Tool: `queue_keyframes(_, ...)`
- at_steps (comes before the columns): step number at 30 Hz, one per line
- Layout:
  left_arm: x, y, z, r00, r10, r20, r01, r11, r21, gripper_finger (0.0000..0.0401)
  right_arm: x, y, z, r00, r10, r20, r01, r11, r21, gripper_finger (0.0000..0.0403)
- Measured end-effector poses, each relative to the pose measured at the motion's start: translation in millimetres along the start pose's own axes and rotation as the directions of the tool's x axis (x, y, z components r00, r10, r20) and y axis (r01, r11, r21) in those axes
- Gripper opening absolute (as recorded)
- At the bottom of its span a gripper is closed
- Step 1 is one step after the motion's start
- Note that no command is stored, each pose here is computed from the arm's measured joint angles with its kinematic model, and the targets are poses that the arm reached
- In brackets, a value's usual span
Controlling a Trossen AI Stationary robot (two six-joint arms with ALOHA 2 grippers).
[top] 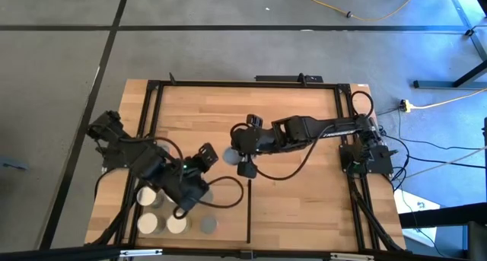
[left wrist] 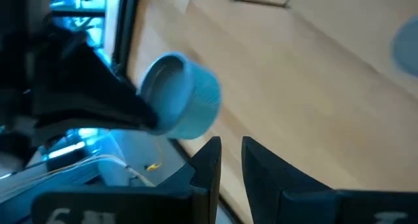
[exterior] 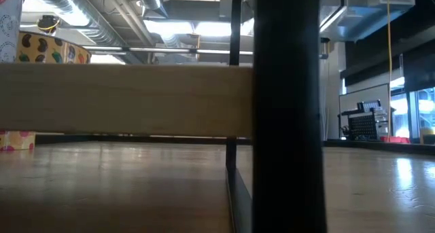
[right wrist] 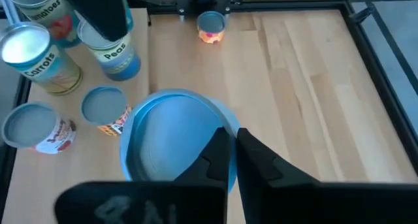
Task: Pick and place cans onto a shelf
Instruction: Put the canned tuna on the shelf
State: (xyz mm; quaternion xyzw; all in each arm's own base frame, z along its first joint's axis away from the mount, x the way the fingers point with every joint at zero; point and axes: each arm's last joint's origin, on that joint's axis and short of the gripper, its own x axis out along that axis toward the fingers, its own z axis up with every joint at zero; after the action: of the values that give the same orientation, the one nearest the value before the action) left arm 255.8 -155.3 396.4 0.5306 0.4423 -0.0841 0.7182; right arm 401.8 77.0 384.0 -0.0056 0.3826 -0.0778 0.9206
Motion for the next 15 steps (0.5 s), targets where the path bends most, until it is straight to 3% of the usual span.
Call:
queue_keyframes(5, 2.3, 4.9, -1.5, 1.0, 0.019, -0.001, -0.019, 0.998, -0.068, 0.0055, 4.2, -0.2, 1.6, 1.0, 0.003, 0.011, -0.003, 1.0, 0.007, 0.0013)
queue_keyframes(10, -6.4, -0.8, 0.1, 0.999, 0.018, 0.026, -0.016, 0.995, -0.096, 0.0055, 21.1, 9.5, 2.9, 0.991, 0.137, 0.008, -0.137, 0.99, -0.017, 0.0013)
queue_keyframes(15, -18.2, -5.1, -5.3, 0.999, 0.011, 0.042, -0.005, 0.991, -0.133, 0.0055, 33.3, 12.9, -0.5, 0.988, 0.155, -0.025, -0.155, 0.988, -0.017, 0.0013)
